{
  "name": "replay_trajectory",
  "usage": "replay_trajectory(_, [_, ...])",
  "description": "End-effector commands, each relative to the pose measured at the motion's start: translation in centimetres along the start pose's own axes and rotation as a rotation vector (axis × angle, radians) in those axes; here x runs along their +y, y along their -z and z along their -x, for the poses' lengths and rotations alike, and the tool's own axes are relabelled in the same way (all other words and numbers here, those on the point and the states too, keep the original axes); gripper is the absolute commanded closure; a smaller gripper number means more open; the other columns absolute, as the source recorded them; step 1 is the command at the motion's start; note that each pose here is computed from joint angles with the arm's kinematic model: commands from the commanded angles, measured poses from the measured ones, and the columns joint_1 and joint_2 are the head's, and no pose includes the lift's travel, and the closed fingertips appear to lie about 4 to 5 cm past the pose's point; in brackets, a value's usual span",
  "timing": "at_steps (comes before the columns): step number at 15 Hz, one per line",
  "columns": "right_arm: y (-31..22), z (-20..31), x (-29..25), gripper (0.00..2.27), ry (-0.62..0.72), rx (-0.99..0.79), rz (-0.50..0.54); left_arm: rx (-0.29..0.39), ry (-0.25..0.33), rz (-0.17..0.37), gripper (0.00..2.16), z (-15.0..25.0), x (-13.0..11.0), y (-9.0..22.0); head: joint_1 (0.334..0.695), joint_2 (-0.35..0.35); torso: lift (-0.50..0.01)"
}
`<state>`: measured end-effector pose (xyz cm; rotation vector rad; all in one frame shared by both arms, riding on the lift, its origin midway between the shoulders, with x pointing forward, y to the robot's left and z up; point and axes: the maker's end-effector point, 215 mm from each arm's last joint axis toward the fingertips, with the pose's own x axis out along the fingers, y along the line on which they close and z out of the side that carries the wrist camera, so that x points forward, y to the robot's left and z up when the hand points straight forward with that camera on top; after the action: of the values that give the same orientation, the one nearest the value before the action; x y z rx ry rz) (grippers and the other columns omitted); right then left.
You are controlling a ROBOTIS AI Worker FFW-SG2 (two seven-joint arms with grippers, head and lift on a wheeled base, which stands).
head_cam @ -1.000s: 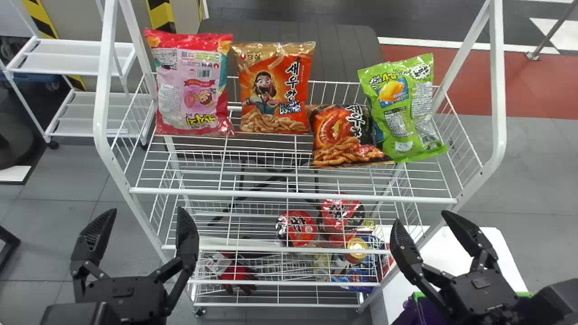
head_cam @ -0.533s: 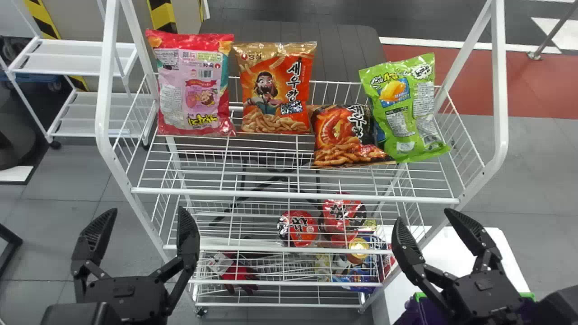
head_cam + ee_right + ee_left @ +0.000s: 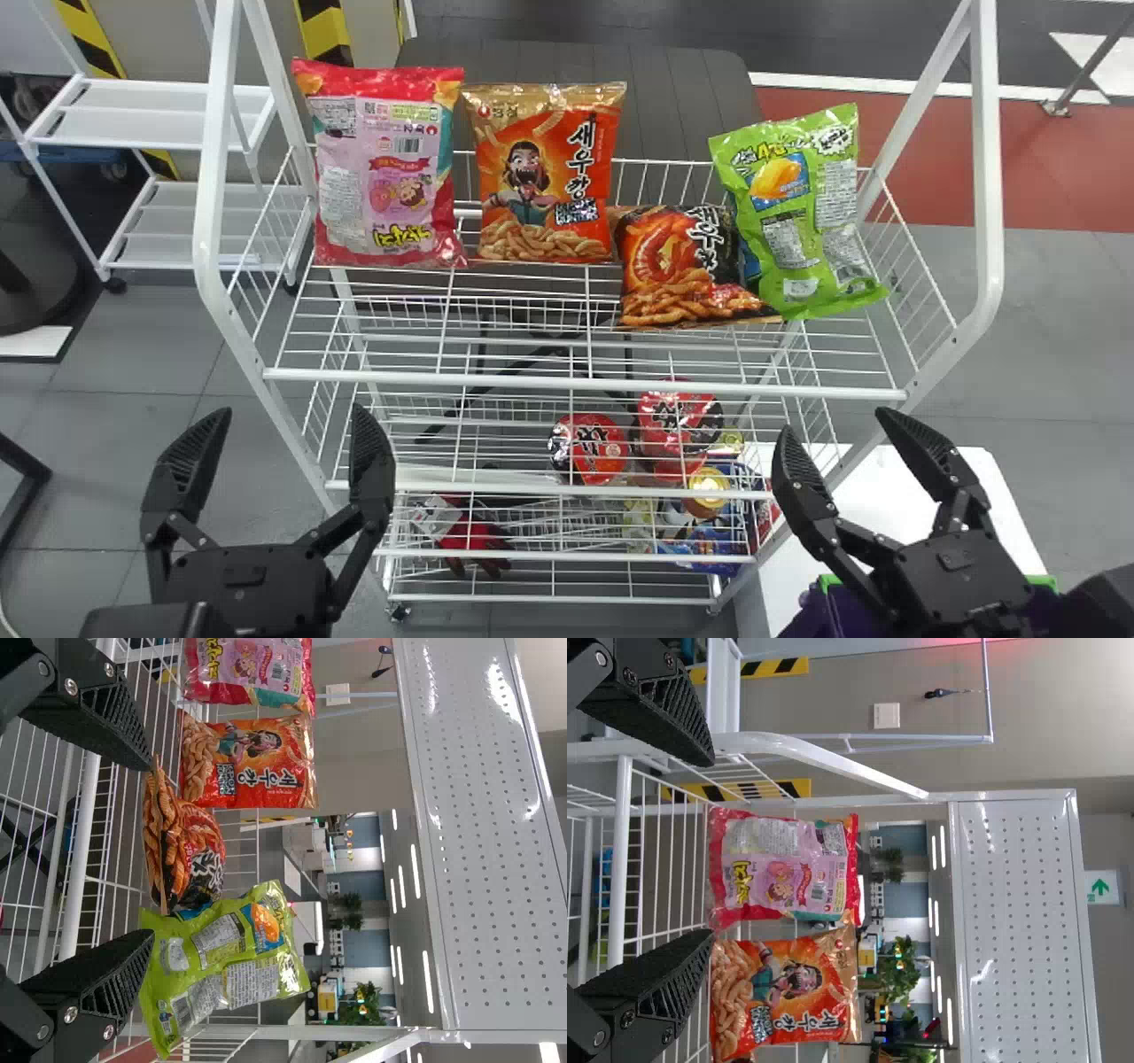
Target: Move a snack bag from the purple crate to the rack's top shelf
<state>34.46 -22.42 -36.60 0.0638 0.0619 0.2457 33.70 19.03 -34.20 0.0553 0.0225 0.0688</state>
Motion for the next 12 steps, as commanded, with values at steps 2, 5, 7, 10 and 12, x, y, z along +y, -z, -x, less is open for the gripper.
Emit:
replay_trajectory(2, [-0.25,-0.06,0.01,0.18,-0.002,-0.004,-0.003,-0.007,-0.001,0.001,0.15,-0.05,0.00,-0.31,0.695,-0.058,0.001])
replay_trajectory(5, [-0.45,0.05,-0.03,0.18,-0.003,-0.006,-0.003,-0.012,-0.003,0.001,0.15,0.08,0.06,-0.71,0.695,-0.057,0.001])
replay_trajectory(7, [-0.66,0.03,-0.05,0.18,-0.002,-0.011,-0.007,-0.017,-0.007,0.001,0.15,0.09,0.20,-0.92,0.695,-0.057,0.001])
replay_trajectory(10, [-0.72,0.01,-0.03,0.18,-0.003,-0.012,-0.005,-0.017,-0.011,0.000,0.15,0.06,0.30,-0.89,0.695,-0.057,0.001])
replay_trajectory(12, [-0.74,0.01,-0.04,0.18,-0.002,-0.012,-0.007,-0.013,-0.010,-0.001,0.15,0.07,0.26,-0.72,0.695,-0.056,0.001])
